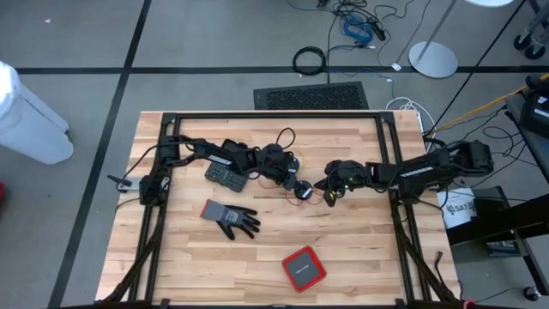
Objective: Coil cords
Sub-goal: Coil the red wire onto the spool
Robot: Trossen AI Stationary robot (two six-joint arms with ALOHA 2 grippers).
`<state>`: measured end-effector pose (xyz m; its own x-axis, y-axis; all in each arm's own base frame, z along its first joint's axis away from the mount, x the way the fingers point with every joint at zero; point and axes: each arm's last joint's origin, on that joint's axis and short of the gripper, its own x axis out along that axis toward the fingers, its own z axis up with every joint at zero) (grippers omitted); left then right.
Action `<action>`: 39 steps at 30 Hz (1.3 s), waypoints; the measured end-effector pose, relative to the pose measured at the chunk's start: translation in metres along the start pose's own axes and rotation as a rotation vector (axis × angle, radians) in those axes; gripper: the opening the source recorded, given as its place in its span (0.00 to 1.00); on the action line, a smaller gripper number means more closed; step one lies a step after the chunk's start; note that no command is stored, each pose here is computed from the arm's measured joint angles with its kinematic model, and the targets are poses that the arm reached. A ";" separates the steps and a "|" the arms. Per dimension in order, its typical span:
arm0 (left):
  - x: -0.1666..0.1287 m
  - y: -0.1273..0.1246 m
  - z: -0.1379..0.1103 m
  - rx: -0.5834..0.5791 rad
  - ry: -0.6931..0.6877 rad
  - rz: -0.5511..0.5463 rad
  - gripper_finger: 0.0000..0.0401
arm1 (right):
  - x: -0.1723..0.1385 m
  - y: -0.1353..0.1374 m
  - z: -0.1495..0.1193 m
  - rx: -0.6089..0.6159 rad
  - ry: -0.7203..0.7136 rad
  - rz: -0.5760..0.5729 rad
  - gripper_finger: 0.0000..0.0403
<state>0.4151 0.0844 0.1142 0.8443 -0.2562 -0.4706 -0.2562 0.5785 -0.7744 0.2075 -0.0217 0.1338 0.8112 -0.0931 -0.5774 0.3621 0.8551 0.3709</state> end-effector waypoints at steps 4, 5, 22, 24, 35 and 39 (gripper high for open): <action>0.002 -0.003 -0.003 0.013 0.009 -0.013 0.40 | 0.004 0.000 0.000 0.006 -0.008 0.004 0.00; 0.002 -0.004 -0.003 0.014 0.012 -0.015 0.39 | 0.005 0.000 0.000 0.007 -0.013 0.007 0.00; 0.008 -0.018 -0.004 0.277 0.006 -0.054 0.02 | 0.007 0.001 0.002 -0.015 -0.046 0.013 0.00; 0.008 -0.020 -0.004 0.341 -0.004 -0.050 0.01 | 0.003 0.003 0.005 -0.031 -0.069 0.029 0.00; -0.004 -0.046 -0.006 0.704 -0.020 0.010 0.00 | -0.046 0.016 0.034 -0.141 -0.320 0.109 0.20; -0.019 -0.070 -0.008 0.901 -0.039 0.103 0.00 | -0.062 0.015 0.033 -0.146 -0.325 0.084 0.25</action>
<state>0.4135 0.0423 0.1736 0.8573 -0.1522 -0.4919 0.1196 0.9880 -0.0973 0.1776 -0.0201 0.1994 0.9474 -0.1566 -0.2793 0.2377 0.9282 0.2861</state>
